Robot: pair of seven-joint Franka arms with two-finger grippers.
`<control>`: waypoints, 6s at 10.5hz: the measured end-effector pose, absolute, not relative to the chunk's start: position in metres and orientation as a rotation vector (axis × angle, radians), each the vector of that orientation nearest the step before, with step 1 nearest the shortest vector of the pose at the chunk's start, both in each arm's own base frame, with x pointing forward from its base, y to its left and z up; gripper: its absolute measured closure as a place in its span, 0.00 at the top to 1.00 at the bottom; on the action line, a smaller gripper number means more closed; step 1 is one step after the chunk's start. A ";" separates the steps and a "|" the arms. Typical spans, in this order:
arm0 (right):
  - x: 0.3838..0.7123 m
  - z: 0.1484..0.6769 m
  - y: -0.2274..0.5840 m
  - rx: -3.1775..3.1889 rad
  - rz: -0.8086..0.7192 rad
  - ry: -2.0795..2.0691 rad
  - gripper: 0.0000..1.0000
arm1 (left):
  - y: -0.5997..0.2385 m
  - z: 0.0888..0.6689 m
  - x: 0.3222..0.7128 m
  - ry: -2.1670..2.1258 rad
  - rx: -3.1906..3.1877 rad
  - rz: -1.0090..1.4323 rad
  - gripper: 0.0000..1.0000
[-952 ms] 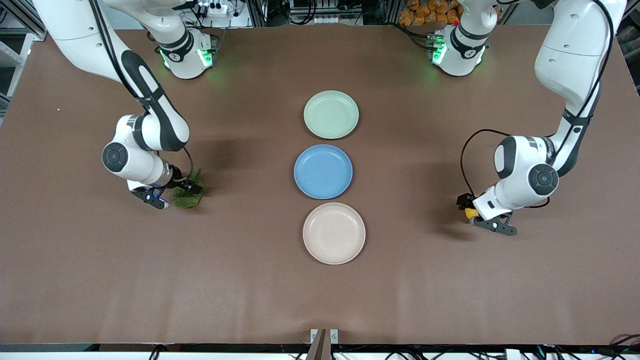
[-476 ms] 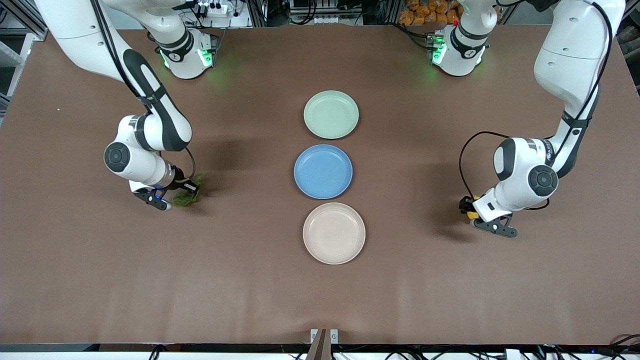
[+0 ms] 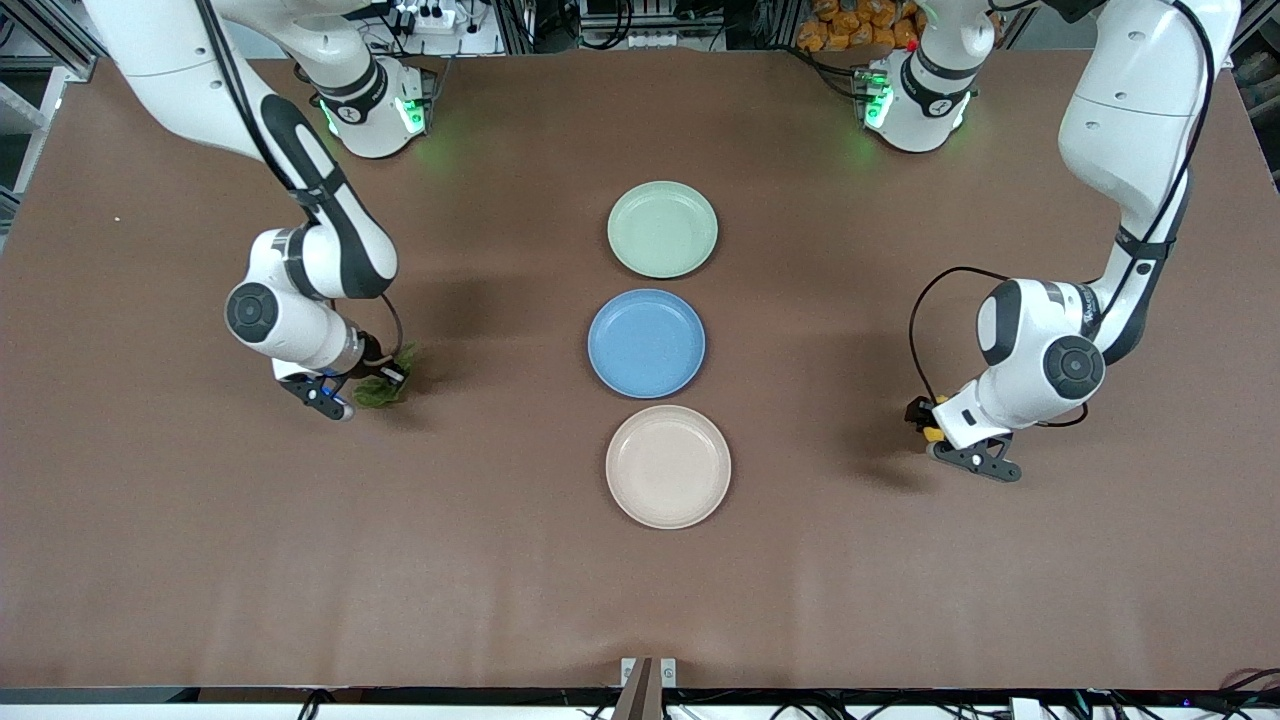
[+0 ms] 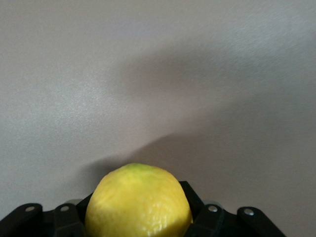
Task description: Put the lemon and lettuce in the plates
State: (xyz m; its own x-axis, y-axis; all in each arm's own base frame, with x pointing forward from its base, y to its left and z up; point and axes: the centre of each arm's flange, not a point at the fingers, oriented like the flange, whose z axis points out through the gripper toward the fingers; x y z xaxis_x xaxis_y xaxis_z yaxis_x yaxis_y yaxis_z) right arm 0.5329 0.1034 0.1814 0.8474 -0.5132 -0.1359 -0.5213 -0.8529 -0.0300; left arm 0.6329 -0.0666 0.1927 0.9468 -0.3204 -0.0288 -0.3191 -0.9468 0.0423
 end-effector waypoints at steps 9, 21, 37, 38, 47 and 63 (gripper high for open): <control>0.445 0.306 0.328 -2.953 0.321 1.114 0.09 | -0.218 0.249 0.642 -0.253 3.082 0.042 0.59; 0.303 0.352 0.540 -2.871 0.244 1.297 0.08 | -0.418 0.249 0.639 0.005 2.916 0.199 0.59; 0.422 0.308 0.453 -2.996 0.187 1.119 1.00 | -0.435 0.208 0.639 0.065 2.880 0.247 1.00; 0.436 0.303 0.434 -3.014 0.202 1.088 1.00 | -0.428 0.216 0.643 0.075 2.902 0.214 1.00; 0.583 0.306 0.176 -3.047 0.255 0.801 1.00 | -0.332 0.292 0.670 0.099 3.040 -0.060 1.00; 0.523 0.381 0.025 -3.167 0.091 0.387 1.00 | -0.078 0.378 0.706 -0.083 3.121 -0.248 1.00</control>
State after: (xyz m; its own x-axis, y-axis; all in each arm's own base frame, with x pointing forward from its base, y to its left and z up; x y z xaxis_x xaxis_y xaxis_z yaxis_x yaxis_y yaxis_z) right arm 0.5231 0.0249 0.3811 0.9690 -0.2420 -0.0503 -0.2392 -0.9693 0.0566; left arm 0.7057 -0.0775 0.3778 0.9861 -0.0535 -0.1573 -0.0520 -0.9986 0.0136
